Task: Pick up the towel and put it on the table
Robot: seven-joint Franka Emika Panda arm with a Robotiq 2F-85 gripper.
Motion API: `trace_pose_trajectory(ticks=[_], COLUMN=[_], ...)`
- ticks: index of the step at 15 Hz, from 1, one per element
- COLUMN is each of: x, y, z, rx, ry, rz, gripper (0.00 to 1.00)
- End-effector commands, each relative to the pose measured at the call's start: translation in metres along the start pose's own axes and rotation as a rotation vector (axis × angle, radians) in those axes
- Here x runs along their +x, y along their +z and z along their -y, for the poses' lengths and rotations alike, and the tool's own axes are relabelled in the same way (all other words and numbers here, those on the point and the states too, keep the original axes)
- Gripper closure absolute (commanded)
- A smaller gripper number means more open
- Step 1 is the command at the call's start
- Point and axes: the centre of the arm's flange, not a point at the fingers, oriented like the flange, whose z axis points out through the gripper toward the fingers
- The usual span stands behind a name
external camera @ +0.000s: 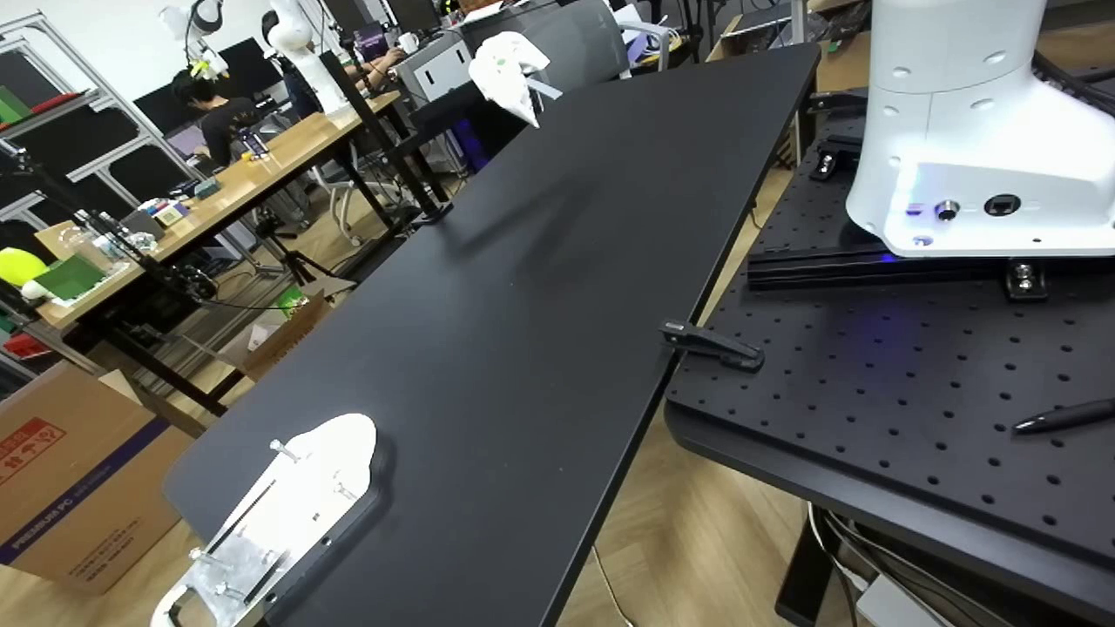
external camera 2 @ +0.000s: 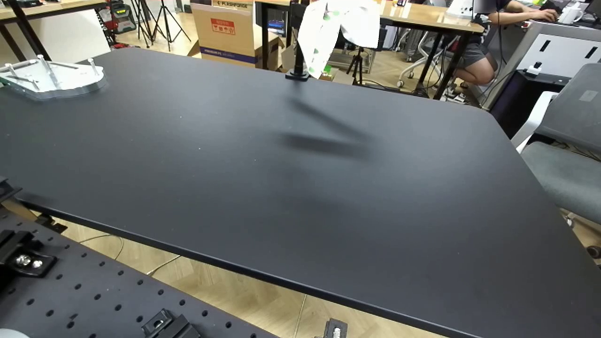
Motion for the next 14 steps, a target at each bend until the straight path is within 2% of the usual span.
trace_pose_trajectory(ticks=[1,4,6,7,8,10,14], x=[0.02,0.041,0.053,0.055,0.038,0.045,0.056], y=[-0.006,-0.02,-0.025,-0.026,-0.019,-0.019,-0.018], z=[-0.03,-0.063,-0.077,-0.08,-0.074,-0.081,-0.092], rx=[-0.094,-0.248,-0.357,-0.374,-0.315,-0.343,-0.343], ry=[0.057,0.043,0.047,0.056,0.026,0.031,-0.013], rz=[-0.081,-0.195,-0.227,-0.236,-0.228,-0.233,-0.235], gripper=[0.0,0.0,0.0,0.0,0.0,0.0,0.0])
